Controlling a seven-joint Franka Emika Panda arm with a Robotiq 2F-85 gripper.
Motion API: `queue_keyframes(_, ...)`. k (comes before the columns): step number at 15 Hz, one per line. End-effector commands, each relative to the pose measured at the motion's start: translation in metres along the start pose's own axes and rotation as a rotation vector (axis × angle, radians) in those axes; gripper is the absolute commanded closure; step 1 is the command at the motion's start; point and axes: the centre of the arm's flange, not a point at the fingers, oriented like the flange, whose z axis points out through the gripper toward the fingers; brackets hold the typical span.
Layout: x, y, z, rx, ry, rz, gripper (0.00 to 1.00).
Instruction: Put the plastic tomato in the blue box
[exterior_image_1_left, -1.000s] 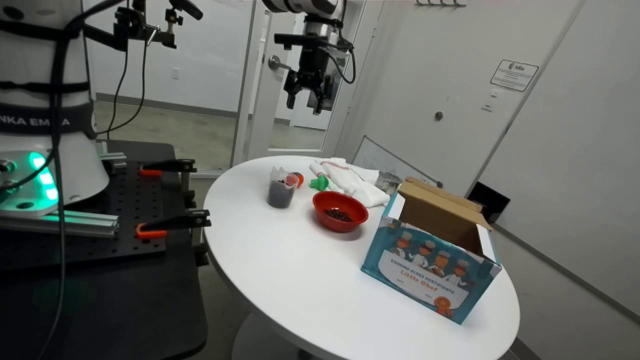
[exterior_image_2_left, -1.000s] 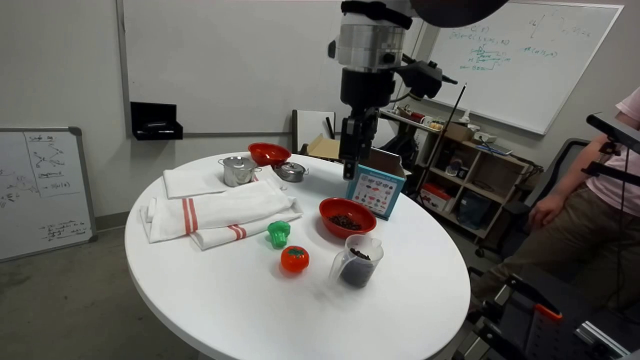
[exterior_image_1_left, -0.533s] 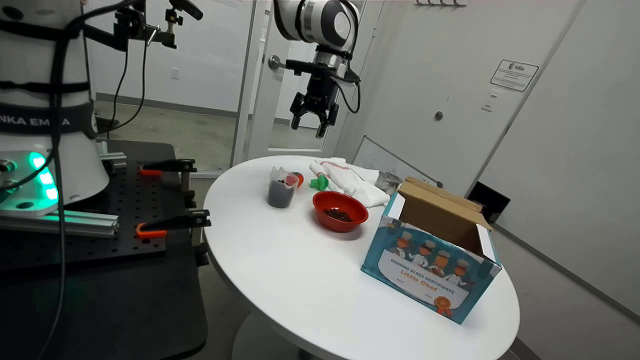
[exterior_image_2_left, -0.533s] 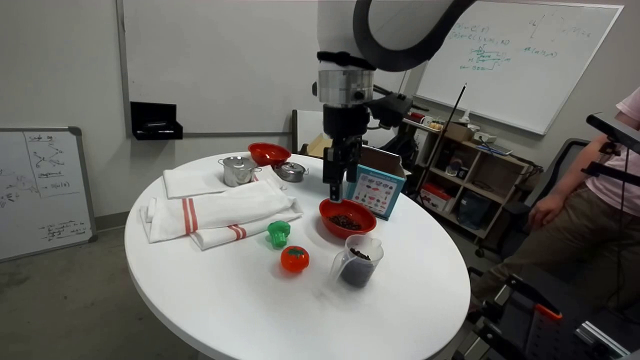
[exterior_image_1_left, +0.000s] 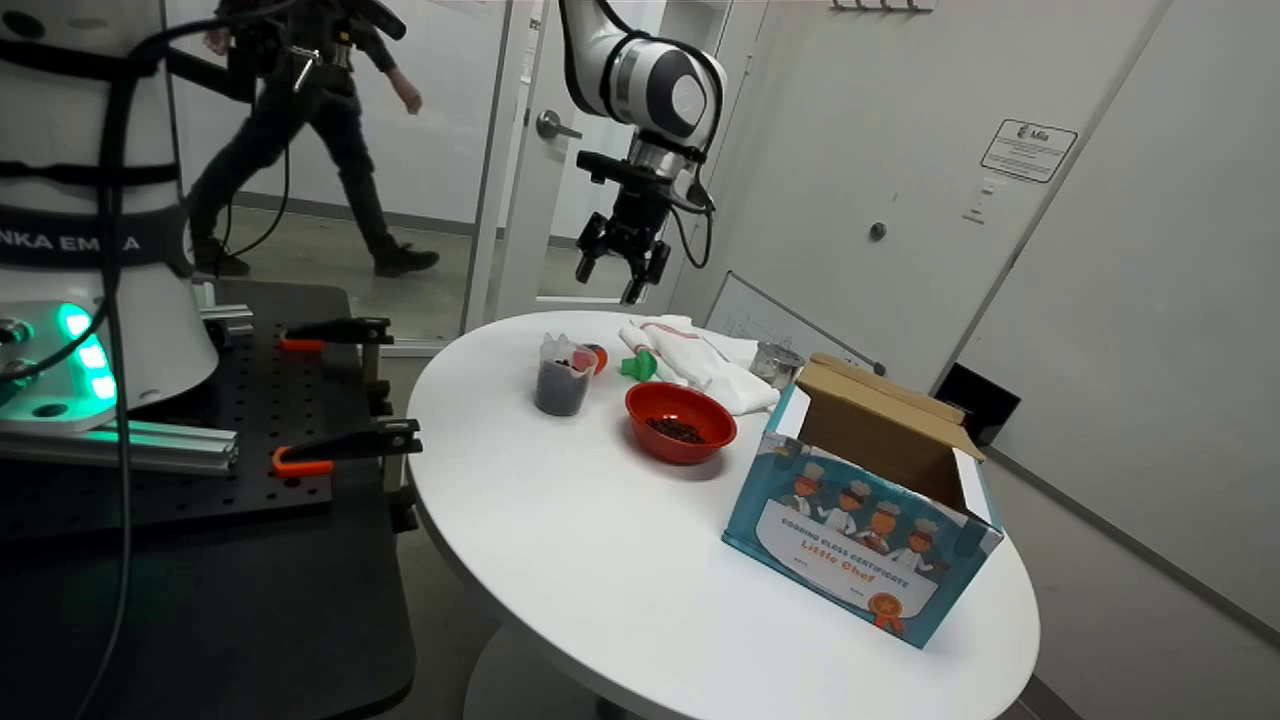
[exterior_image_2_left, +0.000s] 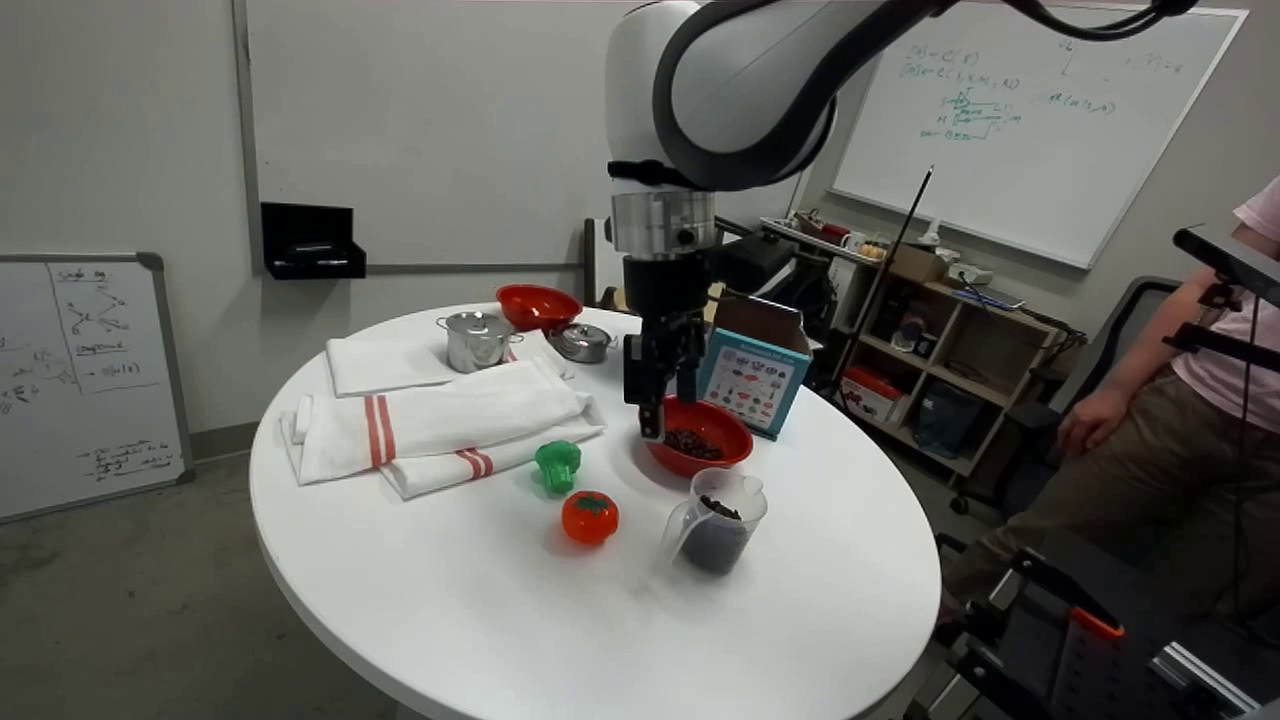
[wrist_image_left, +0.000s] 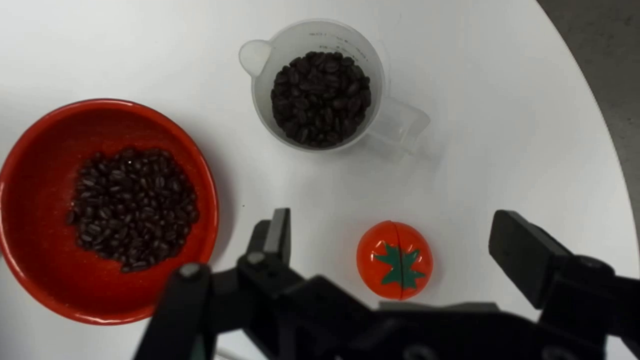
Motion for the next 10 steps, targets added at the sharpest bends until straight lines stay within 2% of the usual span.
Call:
queue_keyframes(1,0.0003,0.0002,-0.0008,0.0,0.0,0.001,0.0)
queue_keyframes(10,0.0059,-0.0026,0.0018,0.005,-0.015,-0.007,0.0)
